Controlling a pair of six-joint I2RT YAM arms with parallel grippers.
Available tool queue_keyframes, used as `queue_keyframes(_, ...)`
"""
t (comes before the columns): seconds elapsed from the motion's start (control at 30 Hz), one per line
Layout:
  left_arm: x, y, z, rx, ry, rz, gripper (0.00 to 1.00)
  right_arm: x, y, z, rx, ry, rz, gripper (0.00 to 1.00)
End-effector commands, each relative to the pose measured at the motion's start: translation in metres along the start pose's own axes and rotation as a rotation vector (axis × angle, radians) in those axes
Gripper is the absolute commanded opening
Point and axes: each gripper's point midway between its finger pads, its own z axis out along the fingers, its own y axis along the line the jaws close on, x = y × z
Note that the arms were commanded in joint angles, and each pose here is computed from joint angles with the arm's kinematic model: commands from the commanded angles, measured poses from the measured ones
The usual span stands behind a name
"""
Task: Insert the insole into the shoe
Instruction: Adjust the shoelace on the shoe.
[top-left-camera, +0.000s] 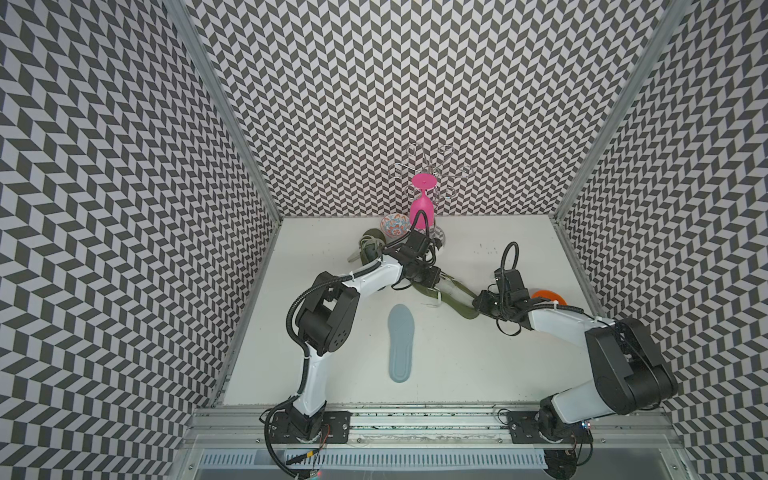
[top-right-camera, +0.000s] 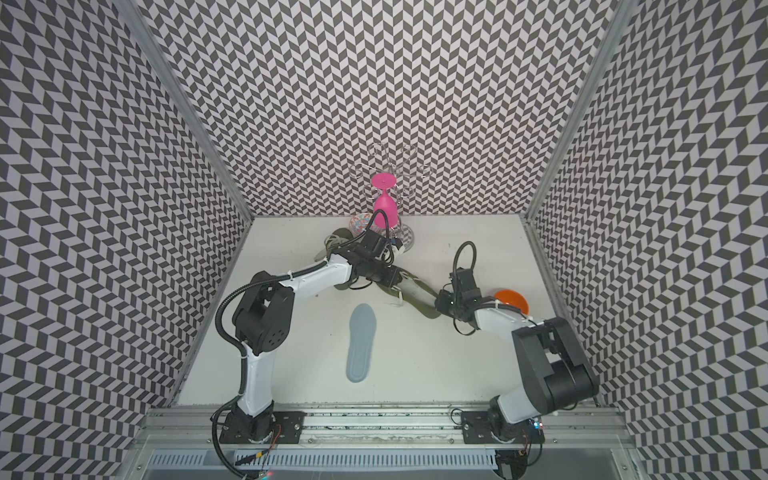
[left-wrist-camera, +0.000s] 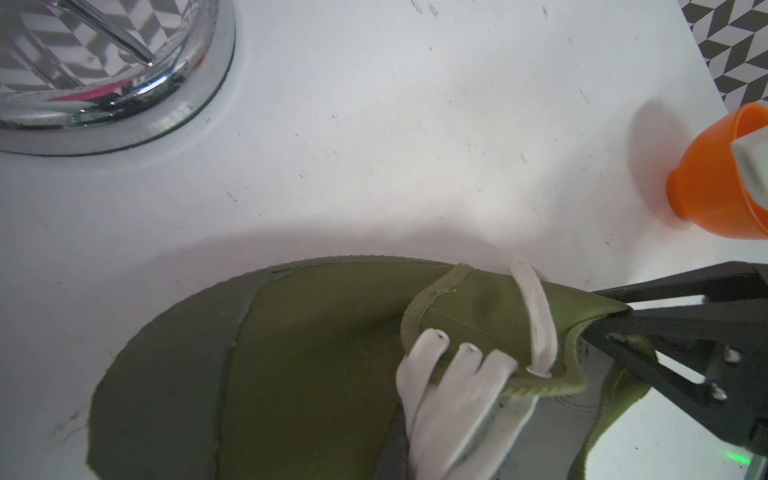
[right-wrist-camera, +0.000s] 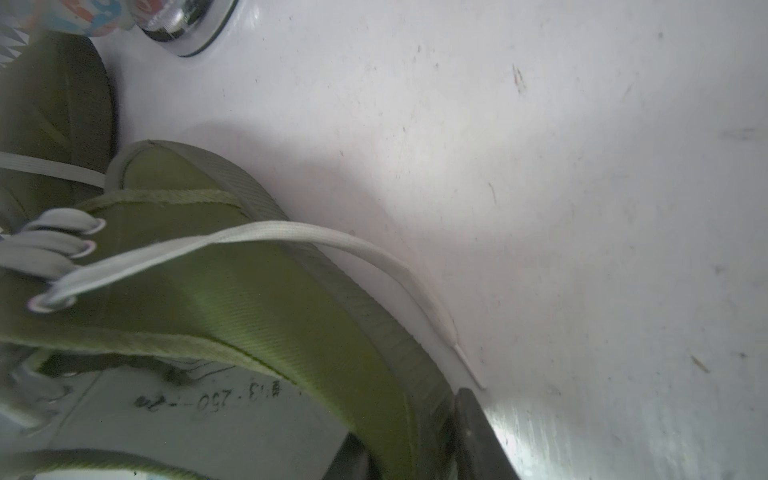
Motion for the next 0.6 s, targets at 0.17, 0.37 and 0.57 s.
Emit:
queue_keyframes(0.17,-0.028,-0.001,-0.006,-0.057,-0.077,-0.021,0.05,-0.002,-0.018,-0.006,0.088,0.023,0.005,0.32)
queue_keyframes(0.37,-0.029,-0.016,-0.005,-0.066,-0.064,-0.005,0.17,-0.019,0.010,-0.023,0.005,0.021,-0.063,0.49)
queue_keyframes(0.57,-0.020,-0.016,0.007,-0.161,-0.015,0.040,0.33,-0.048,0.038,-0.050,-0.045,-0.028,-0.105,0.57)
